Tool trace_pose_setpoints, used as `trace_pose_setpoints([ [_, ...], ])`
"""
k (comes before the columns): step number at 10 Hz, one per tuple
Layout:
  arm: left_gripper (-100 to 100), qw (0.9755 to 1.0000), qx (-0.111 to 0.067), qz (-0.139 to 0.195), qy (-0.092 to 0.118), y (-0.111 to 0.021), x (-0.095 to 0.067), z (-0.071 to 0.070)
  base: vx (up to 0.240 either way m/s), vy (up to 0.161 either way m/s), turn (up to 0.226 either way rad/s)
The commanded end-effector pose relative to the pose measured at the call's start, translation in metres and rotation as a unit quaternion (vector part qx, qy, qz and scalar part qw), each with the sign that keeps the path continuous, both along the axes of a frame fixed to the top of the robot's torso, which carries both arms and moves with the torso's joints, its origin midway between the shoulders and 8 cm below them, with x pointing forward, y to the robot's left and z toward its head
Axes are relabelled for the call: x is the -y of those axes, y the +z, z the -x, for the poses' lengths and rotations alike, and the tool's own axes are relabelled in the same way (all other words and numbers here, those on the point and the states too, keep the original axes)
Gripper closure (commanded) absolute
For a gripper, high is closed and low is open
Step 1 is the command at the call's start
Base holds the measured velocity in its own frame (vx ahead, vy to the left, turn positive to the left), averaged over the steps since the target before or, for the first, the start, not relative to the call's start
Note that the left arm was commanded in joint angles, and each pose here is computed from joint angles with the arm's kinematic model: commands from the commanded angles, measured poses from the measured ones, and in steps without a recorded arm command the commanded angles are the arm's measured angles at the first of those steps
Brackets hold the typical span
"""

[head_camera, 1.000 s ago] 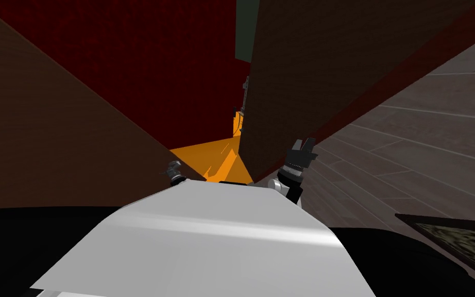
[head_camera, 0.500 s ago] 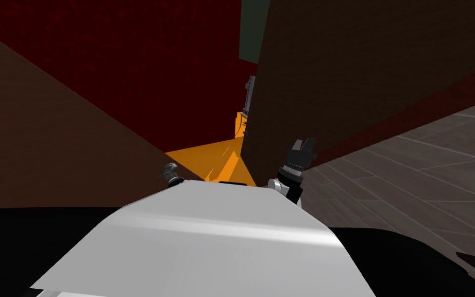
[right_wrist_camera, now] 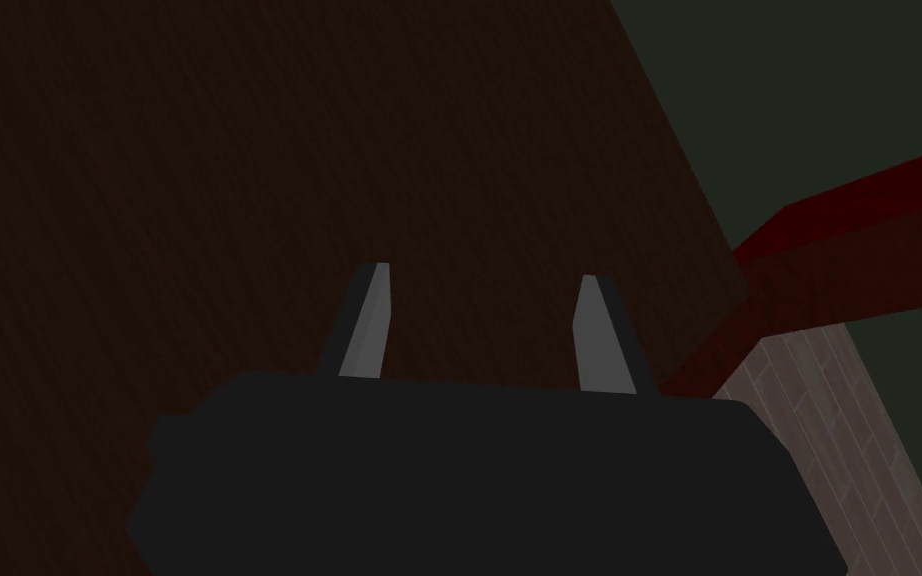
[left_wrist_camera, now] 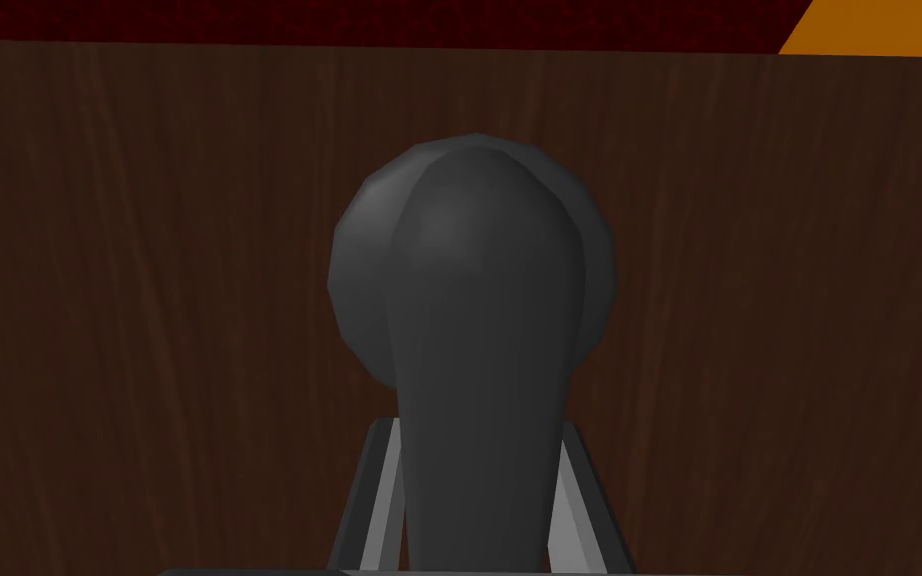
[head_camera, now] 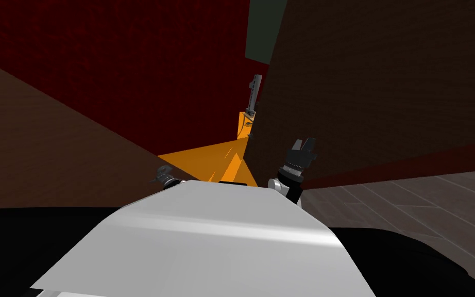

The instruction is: Push the door open

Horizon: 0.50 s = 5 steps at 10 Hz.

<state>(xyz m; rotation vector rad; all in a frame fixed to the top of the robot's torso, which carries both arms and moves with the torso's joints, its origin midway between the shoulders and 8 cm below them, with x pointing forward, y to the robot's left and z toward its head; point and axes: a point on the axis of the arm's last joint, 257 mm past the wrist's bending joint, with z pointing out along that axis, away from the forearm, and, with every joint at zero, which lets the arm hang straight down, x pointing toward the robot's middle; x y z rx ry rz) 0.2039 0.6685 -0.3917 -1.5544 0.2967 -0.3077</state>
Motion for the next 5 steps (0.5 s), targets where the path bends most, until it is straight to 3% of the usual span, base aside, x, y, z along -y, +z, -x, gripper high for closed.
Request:
trace_pose_setpoints([
  [1, 100, 0.9999, -0.003, -0.003, 0.015, 0.0, -0.007, 0.013, 0.138, 0.104, 0.028],
  [3, 100, 0.9998, -0.003, -0.003, 0.021, 0.0, -0.009, 0.017, 0.056, 0.047, 0.01],
  [4, 100, 0.9992, -0.003, -0.003, 0.04, 0.0, -0.015, 0.031, 0.124, 0.086, 0.029],
  [5, 100, 0.9989, -0.003, -0.003, 0.046, 0.0, -0.016, 0.036, 0.172, 0.137, 0.046],
])
